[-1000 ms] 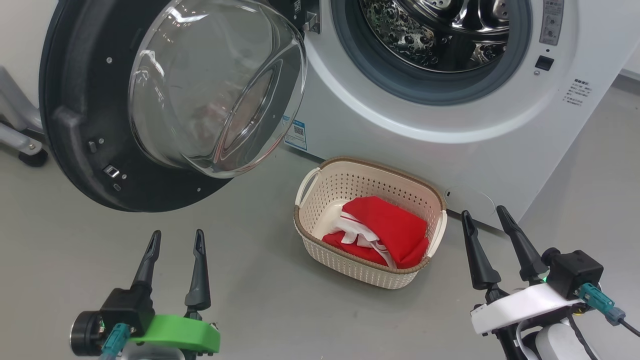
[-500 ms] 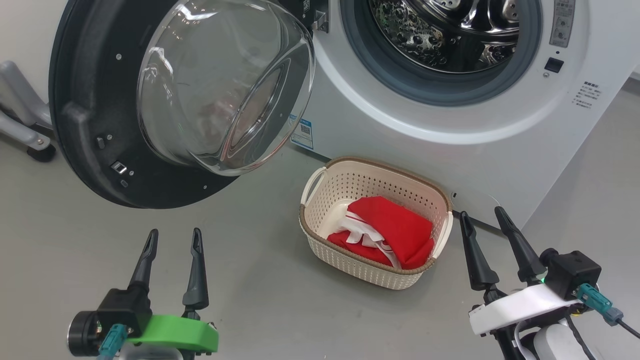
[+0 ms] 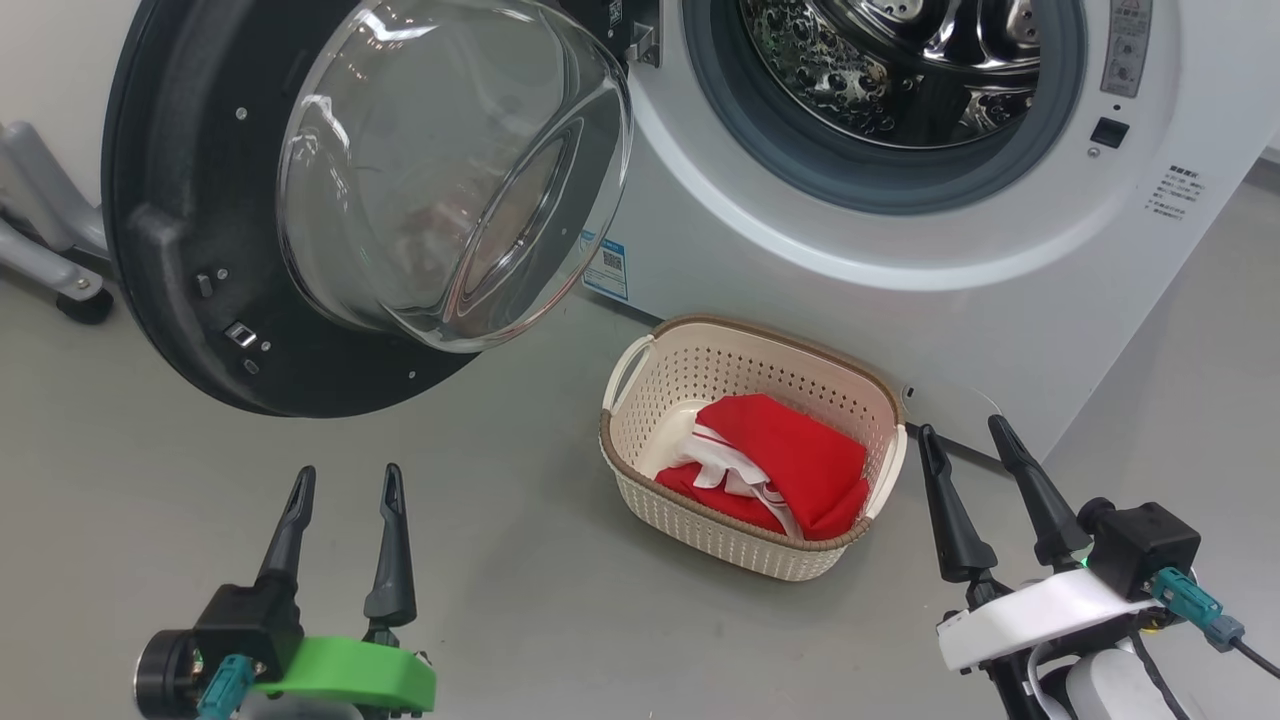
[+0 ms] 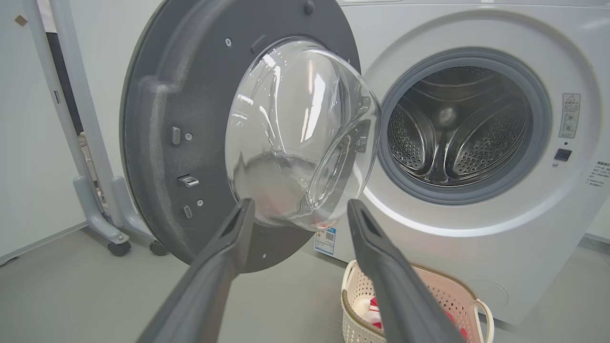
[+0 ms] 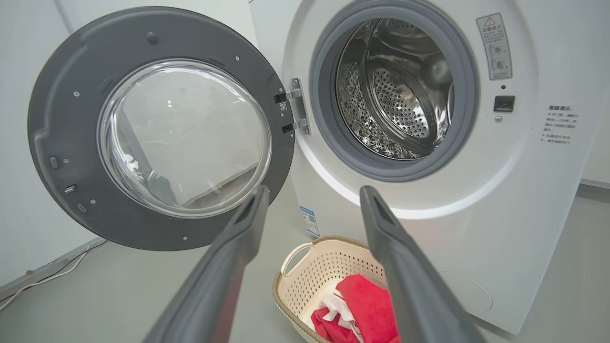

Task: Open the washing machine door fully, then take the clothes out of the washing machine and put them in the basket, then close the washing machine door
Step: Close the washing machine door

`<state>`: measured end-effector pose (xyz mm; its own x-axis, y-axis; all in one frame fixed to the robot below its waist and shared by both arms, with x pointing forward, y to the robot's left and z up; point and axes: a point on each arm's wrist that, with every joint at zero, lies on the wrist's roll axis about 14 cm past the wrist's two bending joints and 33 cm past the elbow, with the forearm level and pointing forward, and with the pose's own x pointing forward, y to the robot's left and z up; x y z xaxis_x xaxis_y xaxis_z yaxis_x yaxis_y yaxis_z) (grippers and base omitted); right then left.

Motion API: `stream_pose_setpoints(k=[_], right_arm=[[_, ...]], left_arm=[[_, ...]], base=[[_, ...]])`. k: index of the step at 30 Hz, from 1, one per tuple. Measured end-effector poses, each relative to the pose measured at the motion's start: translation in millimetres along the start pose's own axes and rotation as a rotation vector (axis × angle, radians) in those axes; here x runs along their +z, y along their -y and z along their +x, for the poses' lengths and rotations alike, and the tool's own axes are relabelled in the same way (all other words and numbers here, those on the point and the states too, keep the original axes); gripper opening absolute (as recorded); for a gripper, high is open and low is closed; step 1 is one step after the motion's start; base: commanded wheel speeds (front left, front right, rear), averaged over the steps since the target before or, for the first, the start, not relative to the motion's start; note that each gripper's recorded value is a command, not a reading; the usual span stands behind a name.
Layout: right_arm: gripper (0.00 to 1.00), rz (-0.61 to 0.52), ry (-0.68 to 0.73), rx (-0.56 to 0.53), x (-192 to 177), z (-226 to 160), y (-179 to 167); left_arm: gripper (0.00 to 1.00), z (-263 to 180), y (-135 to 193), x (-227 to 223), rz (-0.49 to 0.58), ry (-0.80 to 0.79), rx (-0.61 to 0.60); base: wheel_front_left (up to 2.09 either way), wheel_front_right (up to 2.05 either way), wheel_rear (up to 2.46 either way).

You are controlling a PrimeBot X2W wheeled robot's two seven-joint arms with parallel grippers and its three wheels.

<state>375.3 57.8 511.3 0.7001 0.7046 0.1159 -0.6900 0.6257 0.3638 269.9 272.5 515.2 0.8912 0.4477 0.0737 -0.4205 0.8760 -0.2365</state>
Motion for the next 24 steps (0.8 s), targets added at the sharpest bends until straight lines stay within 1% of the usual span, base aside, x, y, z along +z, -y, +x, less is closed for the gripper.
stream_pose_setpoints(k=[24], right_arm=[[1.0, 0.0, 0.0, -0.002, 0.1, -0.7, -0.7]], left_arm=[[1.0, -0.4, 0.3, 1.7, 0.005, 0.006, -0.003]], base=[[0.0, 0.0, 0.0]])
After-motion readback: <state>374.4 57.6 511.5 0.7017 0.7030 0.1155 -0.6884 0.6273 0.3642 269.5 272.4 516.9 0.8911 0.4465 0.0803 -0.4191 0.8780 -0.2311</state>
